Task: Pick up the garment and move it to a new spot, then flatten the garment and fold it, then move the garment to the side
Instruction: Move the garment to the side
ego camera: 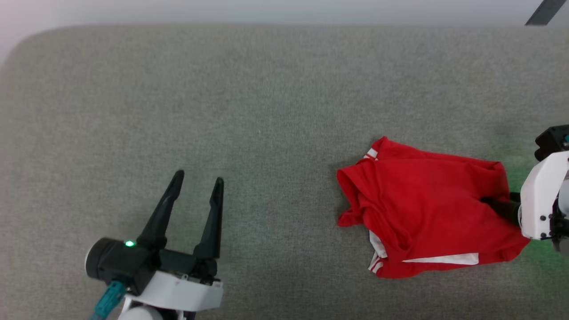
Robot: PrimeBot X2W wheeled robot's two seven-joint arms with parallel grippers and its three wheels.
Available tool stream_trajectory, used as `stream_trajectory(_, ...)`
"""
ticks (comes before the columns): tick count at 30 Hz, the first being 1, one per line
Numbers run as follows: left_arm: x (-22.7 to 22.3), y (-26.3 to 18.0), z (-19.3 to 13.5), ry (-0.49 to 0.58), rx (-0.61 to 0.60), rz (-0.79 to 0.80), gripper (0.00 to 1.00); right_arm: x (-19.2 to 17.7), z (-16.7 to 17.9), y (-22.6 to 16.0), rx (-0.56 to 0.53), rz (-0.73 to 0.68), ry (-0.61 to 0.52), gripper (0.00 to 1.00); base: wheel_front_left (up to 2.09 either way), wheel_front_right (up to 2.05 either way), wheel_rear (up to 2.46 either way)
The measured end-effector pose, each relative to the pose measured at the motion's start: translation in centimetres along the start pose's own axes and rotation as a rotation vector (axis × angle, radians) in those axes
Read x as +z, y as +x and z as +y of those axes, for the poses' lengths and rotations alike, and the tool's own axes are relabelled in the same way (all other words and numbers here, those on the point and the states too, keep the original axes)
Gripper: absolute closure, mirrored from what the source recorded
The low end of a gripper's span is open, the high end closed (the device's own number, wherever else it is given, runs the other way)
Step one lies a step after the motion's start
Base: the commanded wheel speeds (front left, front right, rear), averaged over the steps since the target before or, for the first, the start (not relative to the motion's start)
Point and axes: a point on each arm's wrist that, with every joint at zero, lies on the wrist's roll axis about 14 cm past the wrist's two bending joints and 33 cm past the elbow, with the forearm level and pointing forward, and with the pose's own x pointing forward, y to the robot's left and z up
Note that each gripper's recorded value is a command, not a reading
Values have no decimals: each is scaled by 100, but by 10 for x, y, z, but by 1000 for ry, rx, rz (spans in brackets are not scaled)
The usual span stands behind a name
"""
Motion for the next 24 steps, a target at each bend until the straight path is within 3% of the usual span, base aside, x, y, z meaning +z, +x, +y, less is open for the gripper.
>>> stream_trajectory(4, -9, 10, -2, 11, -25, 16, 0, -2, -2, 11, 9, 29, -2, 0, 0, 0, 0)
stream_trajectory(5, -12, 12, -3, 16, -31, 22, 0, 0, -1, 13, 13, 23, -5, 54, 0, 0, 0)
stream_trajectory(6, -14, 14, -3, 21, -36, 27, 0, 2, -2, 15, 15, 6, -4, 96, 0, 0, 0)
stream_trajectory(7, -16, 16, -3, 21, -41, 31, 0, 5, -2, 17, 18, -19, 0, 100, 0, 0, 0)
stream_trajectory(15, -16, 38, -19, -8, -113, 6, 0, 20, -18, 9, -2, -193, 64, 100, 0, 0, 0)
stream_trajectory(24, 11, 90, -60, 47, -293, -137, 0, 26, -116, -48, -242, -377, 175, 100, 0, 0, 0)
